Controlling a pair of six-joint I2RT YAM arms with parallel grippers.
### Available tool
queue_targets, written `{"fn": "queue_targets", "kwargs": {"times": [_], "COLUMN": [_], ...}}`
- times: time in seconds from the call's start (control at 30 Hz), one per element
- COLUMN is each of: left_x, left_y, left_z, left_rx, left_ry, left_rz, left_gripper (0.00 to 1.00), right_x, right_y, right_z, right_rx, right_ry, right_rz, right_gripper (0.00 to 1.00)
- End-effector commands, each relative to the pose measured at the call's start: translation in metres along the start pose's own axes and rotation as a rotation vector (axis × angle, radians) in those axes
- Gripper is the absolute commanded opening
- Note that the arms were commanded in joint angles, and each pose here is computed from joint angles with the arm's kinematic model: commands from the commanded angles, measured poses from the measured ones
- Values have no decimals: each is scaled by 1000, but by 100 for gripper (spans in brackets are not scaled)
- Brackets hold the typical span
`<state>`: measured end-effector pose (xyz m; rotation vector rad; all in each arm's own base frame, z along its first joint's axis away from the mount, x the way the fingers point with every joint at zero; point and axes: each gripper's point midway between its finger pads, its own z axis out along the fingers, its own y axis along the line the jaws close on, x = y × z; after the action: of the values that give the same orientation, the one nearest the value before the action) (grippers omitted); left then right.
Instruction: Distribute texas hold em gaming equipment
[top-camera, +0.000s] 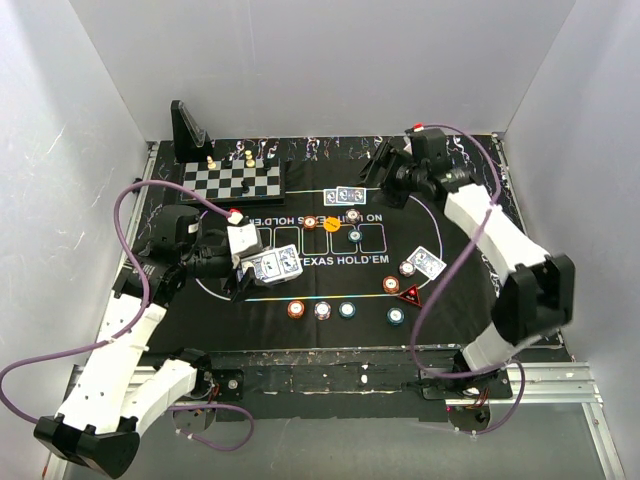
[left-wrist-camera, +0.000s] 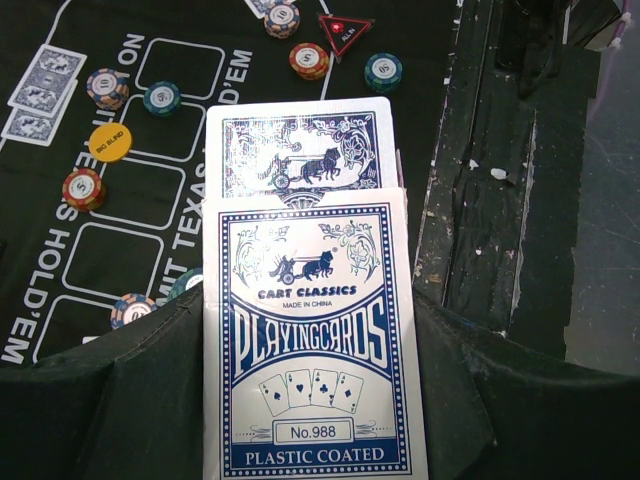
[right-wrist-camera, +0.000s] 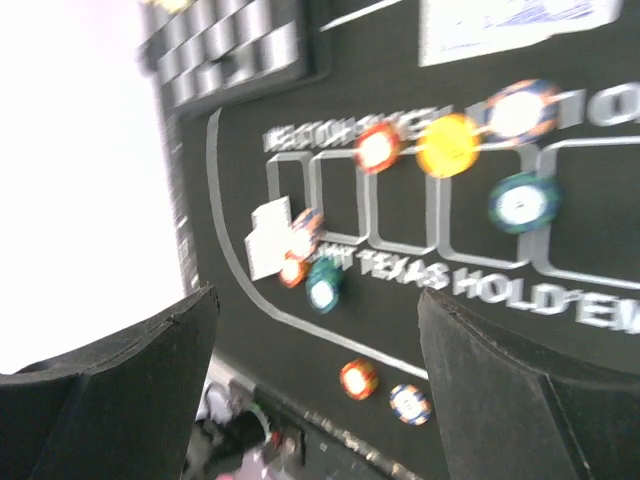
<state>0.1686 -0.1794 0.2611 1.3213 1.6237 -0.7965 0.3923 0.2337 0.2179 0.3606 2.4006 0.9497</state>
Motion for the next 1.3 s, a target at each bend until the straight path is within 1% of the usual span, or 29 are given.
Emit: {"fn": "queue_targets", "kwargs": {"times": [0.0,0.17,0.27,0.3,0.43,0.57,0.73,0.87,1.0,1.13,1.2,1.27], "left_x": [2,1,-1,-1,-2,-4,-8,-9,-11,-11,-10,-10], "left_y": [-4,-5,-4,-3,-2,0,3,4,6,6,5,5], "left_z": [1,1,2,2,2,2,2,3,2,2,3,2], "left_rx": [12,14,20,21,18,13,8,7,-3,1,3,1], "left_ry": [-10,-18,-21,-21,-24,-27,-30,-34,-36,-36,-36,-36], "left_rz": [19,20,16,14,22,25,23,28,37,36,35,36], "left_gripper": [26,27,27,27,27,27,26,27,26,25,25,25], "right_x": [66,131,158,159,173,194,216,224,227,229,231,232], "right_y": [56,98,108,120,139,157,161,158,159,157,157,155], "right_z": [-34,-82,-96,-103,-112,-109,-89,-78,-77,-75,-76,-76], "right_rx": [-264,-477,-561,-637,-734,-746,-733,-726,-746,-749,-760,-765], "right_ry": [109,195,238,219,246,322,404,429,440,457,468,473], "right_rz": [-22,-63,-73,-78,-116,-164,-155,-137,-116,-83,-67,-56], "right_gripper": [88,89,89,89,90,90,91,91,81,68,63,61]}}
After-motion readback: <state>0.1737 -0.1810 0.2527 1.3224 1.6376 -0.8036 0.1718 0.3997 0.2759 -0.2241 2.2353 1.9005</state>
